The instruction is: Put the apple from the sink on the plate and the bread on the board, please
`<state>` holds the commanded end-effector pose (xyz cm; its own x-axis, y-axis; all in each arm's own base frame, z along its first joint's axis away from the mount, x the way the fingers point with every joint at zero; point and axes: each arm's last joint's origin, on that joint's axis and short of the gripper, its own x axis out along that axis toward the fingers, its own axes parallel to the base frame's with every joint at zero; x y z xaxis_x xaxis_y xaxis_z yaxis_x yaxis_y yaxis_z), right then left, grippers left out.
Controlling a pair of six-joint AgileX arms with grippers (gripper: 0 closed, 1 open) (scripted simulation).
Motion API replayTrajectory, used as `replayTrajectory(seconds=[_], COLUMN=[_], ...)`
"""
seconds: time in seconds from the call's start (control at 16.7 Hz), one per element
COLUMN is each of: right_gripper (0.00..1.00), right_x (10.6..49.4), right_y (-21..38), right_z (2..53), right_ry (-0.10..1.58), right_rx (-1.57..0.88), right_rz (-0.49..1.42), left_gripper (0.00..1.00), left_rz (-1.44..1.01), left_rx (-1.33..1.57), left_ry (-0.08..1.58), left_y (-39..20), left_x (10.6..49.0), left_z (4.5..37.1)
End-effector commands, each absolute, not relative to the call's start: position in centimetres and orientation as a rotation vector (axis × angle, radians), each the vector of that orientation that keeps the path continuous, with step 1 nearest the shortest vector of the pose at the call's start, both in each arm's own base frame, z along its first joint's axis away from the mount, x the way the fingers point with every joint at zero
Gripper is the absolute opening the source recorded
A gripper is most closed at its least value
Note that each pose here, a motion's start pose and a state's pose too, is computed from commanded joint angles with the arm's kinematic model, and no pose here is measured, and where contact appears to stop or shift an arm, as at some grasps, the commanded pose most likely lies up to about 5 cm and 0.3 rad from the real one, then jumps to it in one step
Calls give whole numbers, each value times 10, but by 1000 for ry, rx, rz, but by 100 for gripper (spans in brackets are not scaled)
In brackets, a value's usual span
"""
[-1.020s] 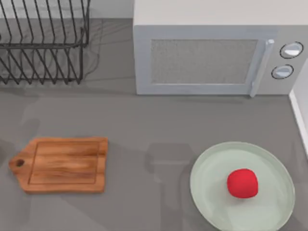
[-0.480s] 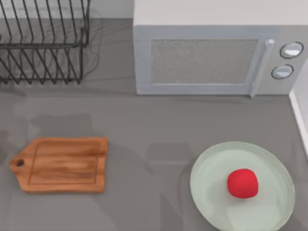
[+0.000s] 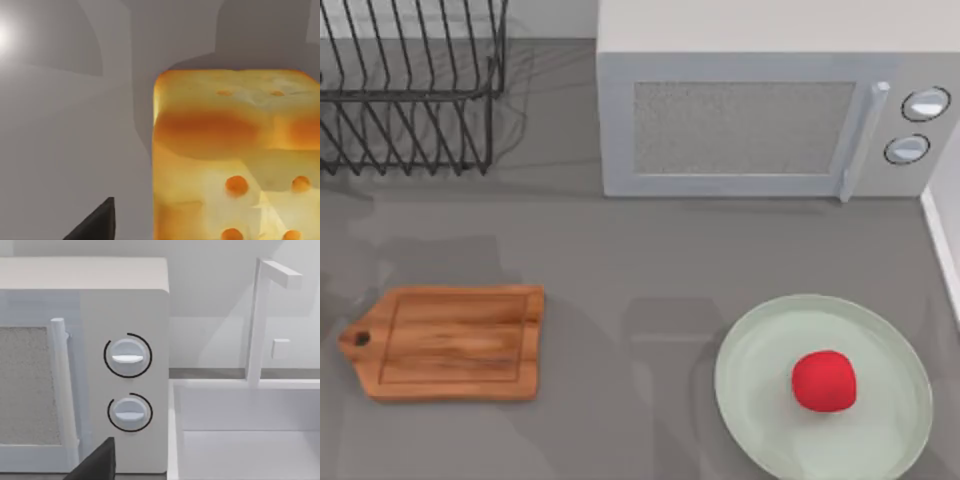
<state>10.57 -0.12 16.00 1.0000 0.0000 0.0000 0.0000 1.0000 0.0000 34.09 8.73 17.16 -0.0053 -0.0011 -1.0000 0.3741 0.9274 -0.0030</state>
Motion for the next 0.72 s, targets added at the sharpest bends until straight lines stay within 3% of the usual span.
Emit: replayTrajectory(seconds=[0.36, 0.6, 0.72], right_gripper=[100, 100, 100], right_x=[106, 106, 106], right_y=[-1, -1, -1], right_z=[160, 160, 160], right_ry=[0, 0, 0], right_rx=[0, 0, 0], right_rz=[0, 0, 0], left_gripper=[100, 100, 85], left_rz=[-300, -301, -301], left_rx=[302, 301, 301], left_ry=[1548, 1550, 1550], left_y=[88, 88, 88], left_x=[341, 341, 341], left_z=[118, 114, 114])
